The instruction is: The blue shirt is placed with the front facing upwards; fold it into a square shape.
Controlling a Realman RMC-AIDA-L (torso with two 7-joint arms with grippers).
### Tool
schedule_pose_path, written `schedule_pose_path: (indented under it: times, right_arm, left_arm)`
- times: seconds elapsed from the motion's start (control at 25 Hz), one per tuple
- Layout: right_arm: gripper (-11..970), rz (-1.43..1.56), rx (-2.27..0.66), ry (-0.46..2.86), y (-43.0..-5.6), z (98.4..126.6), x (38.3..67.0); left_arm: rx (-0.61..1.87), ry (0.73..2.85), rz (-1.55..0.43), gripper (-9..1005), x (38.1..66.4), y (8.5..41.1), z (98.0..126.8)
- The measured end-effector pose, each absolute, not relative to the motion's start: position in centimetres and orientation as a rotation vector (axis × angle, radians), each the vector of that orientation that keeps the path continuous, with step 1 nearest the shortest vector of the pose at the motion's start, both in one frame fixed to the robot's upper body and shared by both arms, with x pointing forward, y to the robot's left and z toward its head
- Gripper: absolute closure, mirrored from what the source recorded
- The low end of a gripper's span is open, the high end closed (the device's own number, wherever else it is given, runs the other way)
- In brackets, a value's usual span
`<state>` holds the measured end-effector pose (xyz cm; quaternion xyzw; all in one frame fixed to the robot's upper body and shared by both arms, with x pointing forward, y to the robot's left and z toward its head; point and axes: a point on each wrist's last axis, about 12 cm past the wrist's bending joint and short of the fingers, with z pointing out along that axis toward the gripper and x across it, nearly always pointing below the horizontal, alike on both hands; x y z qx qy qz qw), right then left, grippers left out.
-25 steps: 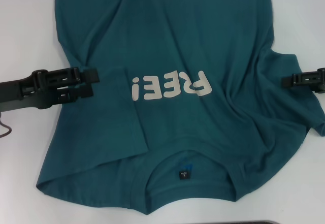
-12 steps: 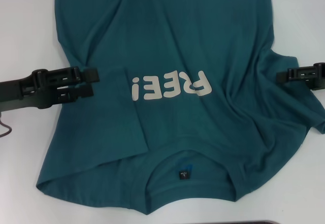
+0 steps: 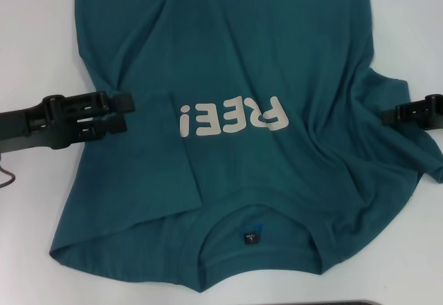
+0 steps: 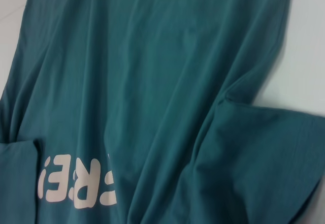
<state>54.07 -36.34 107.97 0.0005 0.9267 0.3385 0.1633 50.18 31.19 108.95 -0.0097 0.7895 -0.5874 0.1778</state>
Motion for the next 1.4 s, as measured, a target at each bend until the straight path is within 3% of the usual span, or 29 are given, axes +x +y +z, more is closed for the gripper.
schedule_pose_path:
  times: [0.72,0.92,1.4]
  right_arm:
    - [834,0.962,0.035,2.633,-37.5,108.5,53.7]
    - [946,0.914,0.056,2.614,-39.1,109.9,53.1]
    - [946,0.828,0.143,2.537,-42.4,112.7,52.9]
  left_arm:
    - [-0.033,2.237,-1.67,218,50.2,31.1,108.8]
    - [-0.038,2.239,-1.668,218,50.1,31.2,108.8]
    - [-0.046,2.241,-1.671,218,49.9,31.4,108.7]
